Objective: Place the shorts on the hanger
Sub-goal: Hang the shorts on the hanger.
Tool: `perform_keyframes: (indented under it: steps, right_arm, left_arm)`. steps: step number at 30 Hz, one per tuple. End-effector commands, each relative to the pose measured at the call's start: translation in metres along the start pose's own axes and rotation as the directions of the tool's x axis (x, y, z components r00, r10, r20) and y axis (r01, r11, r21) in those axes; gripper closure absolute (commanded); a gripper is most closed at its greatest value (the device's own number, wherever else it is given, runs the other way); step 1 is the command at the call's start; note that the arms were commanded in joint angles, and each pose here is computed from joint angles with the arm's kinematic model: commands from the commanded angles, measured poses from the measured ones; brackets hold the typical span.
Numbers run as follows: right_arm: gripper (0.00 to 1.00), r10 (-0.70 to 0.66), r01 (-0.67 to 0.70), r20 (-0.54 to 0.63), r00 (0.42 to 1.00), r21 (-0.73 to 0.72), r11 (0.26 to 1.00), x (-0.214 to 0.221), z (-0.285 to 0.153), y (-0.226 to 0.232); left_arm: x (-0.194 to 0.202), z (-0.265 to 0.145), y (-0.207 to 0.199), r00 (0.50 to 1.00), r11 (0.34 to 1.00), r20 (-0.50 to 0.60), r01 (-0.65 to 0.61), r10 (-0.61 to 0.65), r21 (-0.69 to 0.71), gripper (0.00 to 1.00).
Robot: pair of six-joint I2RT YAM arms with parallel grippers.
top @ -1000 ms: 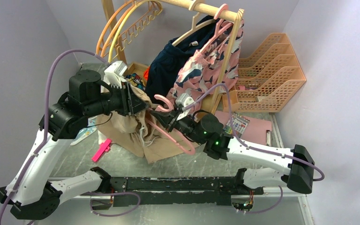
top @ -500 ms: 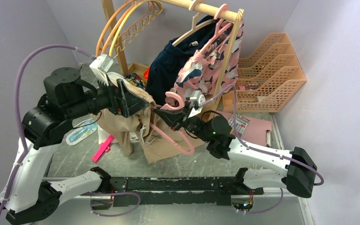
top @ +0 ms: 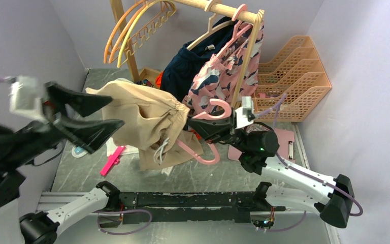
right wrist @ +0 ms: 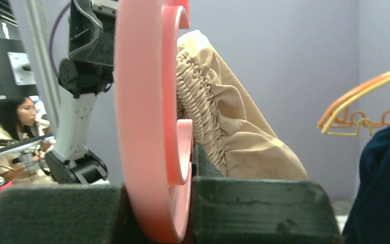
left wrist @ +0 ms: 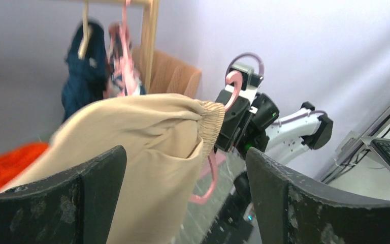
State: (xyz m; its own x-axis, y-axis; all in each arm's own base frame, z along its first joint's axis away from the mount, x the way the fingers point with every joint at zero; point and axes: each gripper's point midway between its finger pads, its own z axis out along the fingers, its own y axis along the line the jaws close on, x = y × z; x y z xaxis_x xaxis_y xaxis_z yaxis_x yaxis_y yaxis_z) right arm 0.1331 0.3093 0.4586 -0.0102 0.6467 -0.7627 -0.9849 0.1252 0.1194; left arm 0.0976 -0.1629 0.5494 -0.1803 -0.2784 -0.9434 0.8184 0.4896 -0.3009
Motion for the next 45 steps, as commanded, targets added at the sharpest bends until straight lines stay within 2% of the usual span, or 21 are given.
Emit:
perform_keyframes:
  steps: [1,3,6,12,17,20,26,30,32,34,37,40,45]
  right_arm:
    - [1.00,0.022,-0.011,0.099,0.995,-0.115,0.993,-0.040,-0.010,0.032]
    - [1.00,0.021,-0.009,0.097,0.995,-0.120,0.993,-0.046,-0.016,0.038]
    - [1.00,-0.009,0.013,0.057,0.998,-0.071,0.997,-0.046,-0.023,0.034]
    - [1.00,-0.043,0.043,0.003,0.999,0.040,0.998,-0.043,-0.041,0.021]
    - [1.00,-0.053,0.057,-0.051,0.997,0.079,0.995,-0.038,-0.048,0.016]
    - [1.00,-0.055,0.062,-0.074,0.996,0.086,0.994,-0.035,-0.050,0.015]
    - [1.00,-0.049,0.057,-0.090,0.995,0.091,0.994,-0.033,-0.052,0.015]
    - [1.00,-0.038,0.046,-0.097,0.995,0.080,0.996,-0.030,-0.052,0.017]
    - [1.00,-0.037,0.045,-0.104,0.994,0.080,0.996,-0.029,-0.052,0.017]
    - [1.00,-0.043,0.054,-0.119,0.992,0.085,0.995,-0.027,-0.052,0.015]
    - [1.00,-0.065,0.083,-0.169,0.983,0.102,0.991,-0.022,-0.054,0.011]
    - [1.00,-0.084,0.113,-0.230,0.970,0.115,0.987,-0.013,-0.056,0.006]
    - [1.00,-0.078,0.108,-0.276,0.958,0.097,0.989,-0.004,-0.058,0.007]
  left_arm:
    - [-0.049,-0.033,-0.032,0.950,0.973,0.241,-0.222,0.201,0.065,0.11]
    - [-0.054,-0.041,-0.029,0.935,0.971,0.276,-0.237,0.221,0.027,0.14]
    - [-0.046,-0.044,-0.012,0.939,0.975,0.261,-0.217,0.224,-0.055,0.19]
    - [0.017,-0.024,0.031,0.988,0.981,0.068,-0.130,0.141,-0.145,0.21]
    - [0.061,-0.015,0.049,0.996,0.984,-0.031,-0.084,0.080,-0.159,0.22]
    - [0.073,-0.010,0.052,0.996,0.987,-0.054,-0.078,0.070,-0.144,0.32]
    - [0.086,0.003,0.059,0.992,0.988,-0.101,-0.083,0.069,-0.133,0.59]
    - [0.098,0.010,0.068,0.988,0.986,-0.143,-0.085,0.065,-0.142,0.68]
    - [0.101,0.012,0.071,0.986,0.985,-0.152,-0.088,0.065,-0.150,0.79]
    - [0.101,0.014,0.074,0.986,0.983,-0.156,-0.091,0.066,-0.161,0.92]
    - [0.084,0.010,0.070,0.989,0.979,-0.117,-0.112,0.093,-0.172,0.93]
    - [0.050,0.002,0.056,0.989,0.976,-0.029,-0.145,0.142,-0.161,0.93]
    - [0.002,-0.007,0.013,0.969,0.975,0.107,-0.220,0.221,-0.024,0.93]
